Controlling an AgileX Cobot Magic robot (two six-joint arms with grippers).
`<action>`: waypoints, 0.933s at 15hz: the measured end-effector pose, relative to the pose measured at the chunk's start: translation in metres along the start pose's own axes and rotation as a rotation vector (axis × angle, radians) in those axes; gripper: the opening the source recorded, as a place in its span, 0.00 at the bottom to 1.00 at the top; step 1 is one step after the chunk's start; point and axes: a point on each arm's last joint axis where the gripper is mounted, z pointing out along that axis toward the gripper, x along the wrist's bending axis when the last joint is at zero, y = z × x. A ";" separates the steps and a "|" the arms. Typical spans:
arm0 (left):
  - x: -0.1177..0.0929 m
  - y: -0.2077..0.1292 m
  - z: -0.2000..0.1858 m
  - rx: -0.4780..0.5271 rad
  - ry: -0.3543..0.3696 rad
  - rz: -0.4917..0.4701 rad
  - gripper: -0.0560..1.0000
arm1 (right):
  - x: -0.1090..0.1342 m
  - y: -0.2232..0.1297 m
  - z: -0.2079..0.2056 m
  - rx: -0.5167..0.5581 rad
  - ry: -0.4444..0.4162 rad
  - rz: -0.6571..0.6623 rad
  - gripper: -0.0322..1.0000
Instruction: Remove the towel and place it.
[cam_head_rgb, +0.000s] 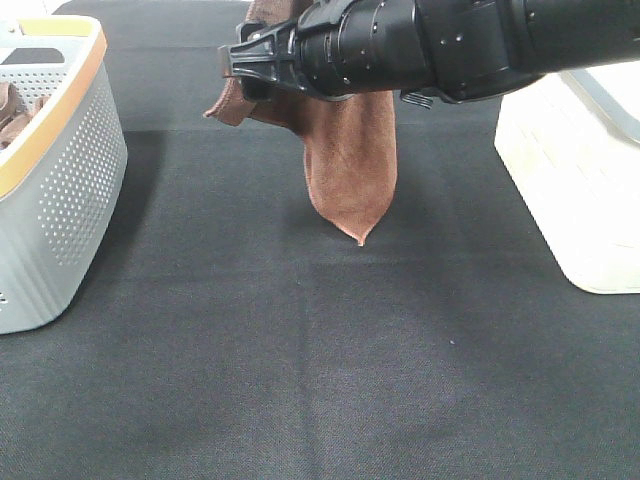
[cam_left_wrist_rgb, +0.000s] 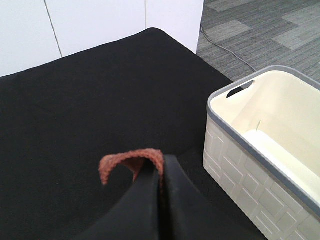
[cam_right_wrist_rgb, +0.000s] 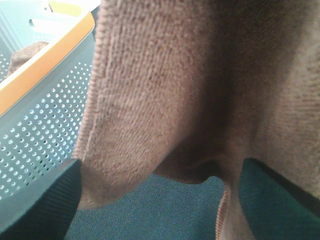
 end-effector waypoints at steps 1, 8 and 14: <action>0.000 0.000 0.000 0.000 -0.003 -0.002 0.05 | -0.001 0.000 0.000 -0.004 -0.012 0.006 0.81; -0.001 0.000 0.000 0.001 -0.008 -0.005 0.05 | 0.009 0.010 -0.001 -0.011 0.072 0.063 0.81; -0.001 0.000 0.000 0.001 -0.008 0.002 0.05 | -0.002 0.000 0.014 -0.007 -0.043 0.055 0.76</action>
